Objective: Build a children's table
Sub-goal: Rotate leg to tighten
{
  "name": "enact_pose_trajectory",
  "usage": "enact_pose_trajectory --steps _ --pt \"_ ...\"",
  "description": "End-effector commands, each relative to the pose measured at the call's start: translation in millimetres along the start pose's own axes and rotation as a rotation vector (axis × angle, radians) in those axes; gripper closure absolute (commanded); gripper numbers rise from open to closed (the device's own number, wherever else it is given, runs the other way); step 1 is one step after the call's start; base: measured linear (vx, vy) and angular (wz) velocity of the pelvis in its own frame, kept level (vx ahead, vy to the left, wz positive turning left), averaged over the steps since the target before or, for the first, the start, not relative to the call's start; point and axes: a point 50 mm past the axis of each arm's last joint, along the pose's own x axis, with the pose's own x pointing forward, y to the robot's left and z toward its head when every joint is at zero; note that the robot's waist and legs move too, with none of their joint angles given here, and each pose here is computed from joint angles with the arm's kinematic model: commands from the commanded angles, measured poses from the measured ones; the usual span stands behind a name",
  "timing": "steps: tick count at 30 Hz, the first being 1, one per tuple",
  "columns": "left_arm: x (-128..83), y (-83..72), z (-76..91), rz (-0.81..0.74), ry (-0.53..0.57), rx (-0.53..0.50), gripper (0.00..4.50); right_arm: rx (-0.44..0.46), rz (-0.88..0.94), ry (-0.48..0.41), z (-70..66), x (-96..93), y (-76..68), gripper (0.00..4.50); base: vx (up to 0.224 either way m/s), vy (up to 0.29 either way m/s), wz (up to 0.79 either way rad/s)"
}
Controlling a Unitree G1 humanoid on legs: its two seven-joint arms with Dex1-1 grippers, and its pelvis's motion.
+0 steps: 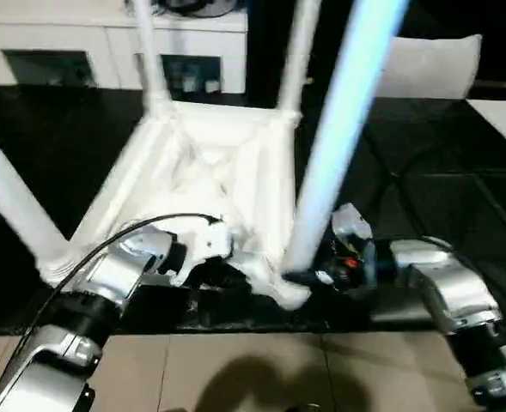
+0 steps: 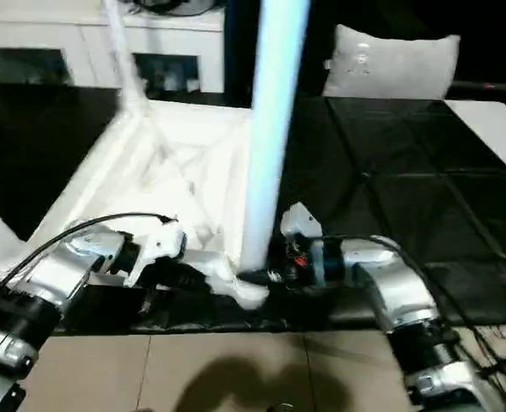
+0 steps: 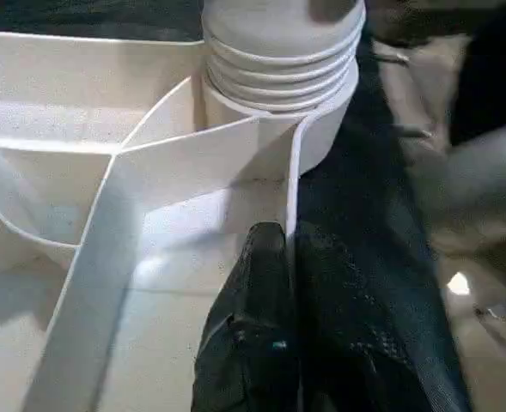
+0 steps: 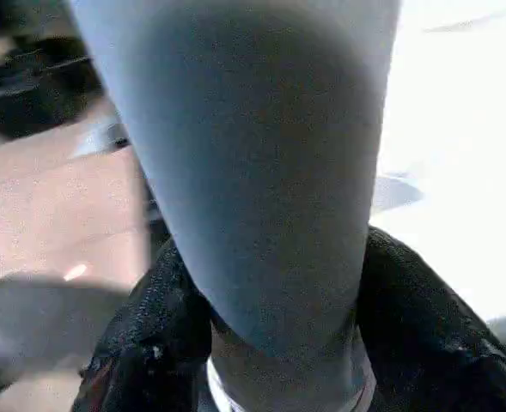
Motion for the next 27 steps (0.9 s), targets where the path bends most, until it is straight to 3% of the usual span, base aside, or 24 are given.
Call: enact_pose_trajectory --steps 1,5,10,11,13,16,20,27 --pt "29.0 -13.0 9.1 -0.048 -0.058 -0.032 4.5 0.062 -0.155 0.025 -5.7 10.5 -8.5 2.43 0.0 0.0 0.0" --pt "50.8 -3.0 29.3 0.164 -0.095 -0.083 4.5 0.15 -0.378 0.005 -2.2 38.3 -19.9 2.46 0.0 0.0 0.0" --pt "67.0 0.5 44.3 0.254 -0.101 -0.073 4.5 0.175 -0.526 0.01 -1.0 54.7 -27.5 2.48 0.0 0.0 0.0" --pt "67.8 0.5 45.1 0.258 -0.103 -0.071 4.5 0.178 -0.527 0.005 -0.9 55.2 -27.5 2.15 0.0 0.0 0.0" --pt "68.6 2.9 45.0 0.301 -0.079 -0.05 4.5 0.191 -0.542 -0.041 1.4 51.9 -29.4 1.81 0.0 0.0 0.0" --pt "65.3 4.7 41.8 0.325 -0.056 -0.034 4.5 0.172 -0.537 -0.056 1.8 45.9 -29.9 1.73 0.0 0.0 0.0" --pt "57.1 7.3 33.6 0.339 -0.015 -0.005 4.5 0.155 -0.505 -0.089 0.6 34.4 -29.8 1.27 0.0 0.0 0.0" --pt "34.8 4.7 13.9 0.212 0.037 0.114 4.5 0.054 -0.316 -0.084 -3.8 -12.4 -22.4 0.69 0.006 -0.007 0.01"
